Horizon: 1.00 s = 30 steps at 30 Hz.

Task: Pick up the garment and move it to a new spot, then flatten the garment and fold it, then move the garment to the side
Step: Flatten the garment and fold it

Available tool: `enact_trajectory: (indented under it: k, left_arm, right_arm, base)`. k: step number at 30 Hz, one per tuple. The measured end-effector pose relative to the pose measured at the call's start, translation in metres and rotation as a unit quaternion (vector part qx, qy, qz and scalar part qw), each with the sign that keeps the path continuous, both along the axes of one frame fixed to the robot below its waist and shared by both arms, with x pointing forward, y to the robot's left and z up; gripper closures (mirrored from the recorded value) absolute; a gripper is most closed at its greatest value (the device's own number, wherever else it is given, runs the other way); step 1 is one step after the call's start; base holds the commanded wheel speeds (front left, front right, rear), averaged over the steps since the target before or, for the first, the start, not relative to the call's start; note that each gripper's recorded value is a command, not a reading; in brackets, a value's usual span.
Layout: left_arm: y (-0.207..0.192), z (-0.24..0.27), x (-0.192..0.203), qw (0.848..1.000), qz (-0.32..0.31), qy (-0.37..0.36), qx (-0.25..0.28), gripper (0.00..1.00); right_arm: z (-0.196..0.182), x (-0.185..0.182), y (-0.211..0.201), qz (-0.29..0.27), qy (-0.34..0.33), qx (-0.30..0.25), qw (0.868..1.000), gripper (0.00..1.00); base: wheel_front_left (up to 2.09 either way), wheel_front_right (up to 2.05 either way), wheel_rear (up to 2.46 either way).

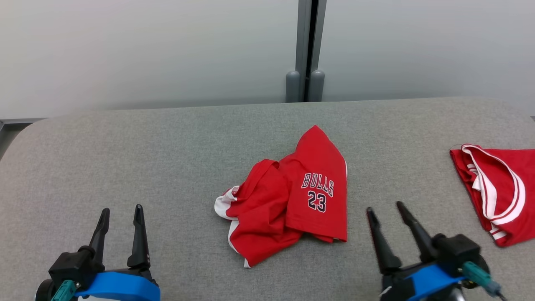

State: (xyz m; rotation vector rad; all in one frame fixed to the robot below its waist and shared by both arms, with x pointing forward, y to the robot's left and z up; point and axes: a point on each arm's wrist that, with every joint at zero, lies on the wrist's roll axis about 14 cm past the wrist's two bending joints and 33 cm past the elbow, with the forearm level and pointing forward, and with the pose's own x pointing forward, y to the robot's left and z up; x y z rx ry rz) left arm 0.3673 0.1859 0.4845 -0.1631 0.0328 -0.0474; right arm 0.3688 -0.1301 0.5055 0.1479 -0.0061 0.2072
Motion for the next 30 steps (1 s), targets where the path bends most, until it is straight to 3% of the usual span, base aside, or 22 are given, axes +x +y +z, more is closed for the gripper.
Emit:
enact_trajectory:
  k: [9, 14, 23, 24, 25, 30]
  left_arm:
    - [0.0, -0.003, 0.005, 1.0, 0.0, 0.004, -0.002, 0.0]
    - [0.002, -0.003, 0.008, 1.0, 0.004, 0.005, -0.004, 0.0]
    - [0.01, -0.009, 0.009, 1.0, 0.015, 0.014, -0.003, 0.0]
    - [0.01, -0.01, 0.009, 1.0, 0.016, 0.015, -0.002, 0.0]
    - [0.01, -0.01, 0.01, 1.0, 0.016, 0.014, -0.002, 0.0]
    - [0.01, -0.006, 0.009, 1.0, 0.015, 0.008, -0.002, 0.0]
  right_arm:
    - [-0.064, 0.005, 0.062, 0.112, 0.117, -0.075, 0.984, 0.0]
    - [-0.091, 0.019, 0.063, 0.125, 0.151, -0.129, 0.972, 0.0]
    - [-0.12, 0.035, 0.07, 0.15, 0.181, -0.174, 0.956, 0.0]
    - [-0.12, 0.038, 0.067, 0.145, 0.182, -0.174, 0.957, 0.14]
    - [-0.117, 0.043, 0.064, 0.139, 0.173, -0.171, 0.96, 1.0]
    - [-0.087, 0.067, 0.047, 0.095, 0.116, -0.148, 0.978, 1.0]
  base:
    - [0.0, 0.0, 0.0]
    - [0.0, 0.0, 0.0]
    - [0.0, 0.0, 0.0]
    - [0.0, 0.0, 0.0]
    - [0.0, 0.0, 0.0]
    - [0.0, 0.0, 0.0]
